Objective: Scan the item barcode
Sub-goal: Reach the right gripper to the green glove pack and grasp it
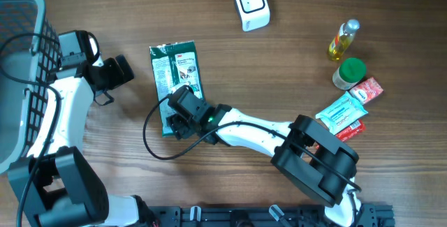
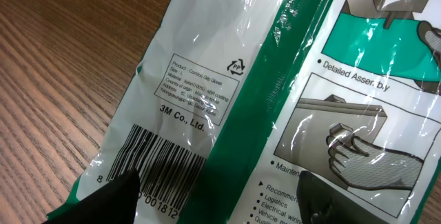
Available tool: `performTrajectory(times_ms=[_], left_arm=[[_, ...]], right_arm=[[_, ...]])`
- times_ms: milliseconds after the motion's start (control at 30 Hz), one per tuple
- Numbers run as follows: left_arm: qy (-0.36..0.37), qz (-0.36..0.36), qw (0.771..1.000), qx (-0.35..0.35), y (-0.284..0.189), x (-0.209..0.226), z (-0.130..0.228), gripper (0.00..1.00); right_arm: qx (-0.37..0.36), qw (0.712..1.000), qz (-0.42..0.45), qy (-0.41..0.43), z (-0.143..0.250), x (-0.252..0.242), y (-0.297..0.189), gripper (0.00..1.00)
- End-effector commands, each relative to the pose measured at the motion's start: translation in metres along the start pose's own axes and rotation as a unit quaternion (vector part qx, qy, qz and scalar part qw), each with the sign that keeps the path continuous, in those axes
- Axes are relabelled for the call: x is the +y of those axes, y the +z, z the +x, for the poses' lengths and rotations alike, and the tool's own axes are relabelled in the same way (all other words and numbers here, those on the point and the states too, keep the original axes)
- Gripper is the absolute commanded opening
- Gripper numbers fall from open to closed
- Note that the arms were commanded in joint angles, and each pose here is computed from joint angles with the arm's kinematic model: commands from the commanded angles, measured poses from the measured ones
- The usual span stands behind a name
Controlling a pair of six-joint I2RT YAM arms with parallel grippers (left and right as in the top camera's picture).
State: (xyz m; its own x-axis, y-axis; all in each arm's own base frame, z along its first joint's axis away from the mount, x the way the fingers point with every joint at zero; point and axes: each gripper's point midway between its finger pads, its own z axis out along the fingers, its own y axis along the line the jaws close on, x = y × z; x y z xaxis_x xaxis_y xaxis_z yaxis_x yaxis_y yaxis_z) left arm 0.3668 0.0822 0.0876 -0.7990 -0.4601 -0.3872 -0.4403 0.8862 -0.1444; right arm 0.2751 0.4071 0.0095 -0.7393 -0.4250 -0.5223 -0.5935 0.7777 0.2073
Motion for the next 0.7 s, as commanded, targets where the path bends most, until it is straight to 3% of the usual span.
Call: performTrajectory(times_ms=[0,667], left_arm=[[0.004,0.003,1.000,0.003,0.0012,0.0003,0.0009,1.00],[0.004,0.003,1.000,0.003,0.0012,0.0003,0.0009,1.00]], right_arm=[[0.008,1.000,0.015,0.006,0.0062,-0.0076,0.0072,0.75],[0.001,1.000,0.013,0.005,0.0014,-0.0075,0.0046,0.79]])
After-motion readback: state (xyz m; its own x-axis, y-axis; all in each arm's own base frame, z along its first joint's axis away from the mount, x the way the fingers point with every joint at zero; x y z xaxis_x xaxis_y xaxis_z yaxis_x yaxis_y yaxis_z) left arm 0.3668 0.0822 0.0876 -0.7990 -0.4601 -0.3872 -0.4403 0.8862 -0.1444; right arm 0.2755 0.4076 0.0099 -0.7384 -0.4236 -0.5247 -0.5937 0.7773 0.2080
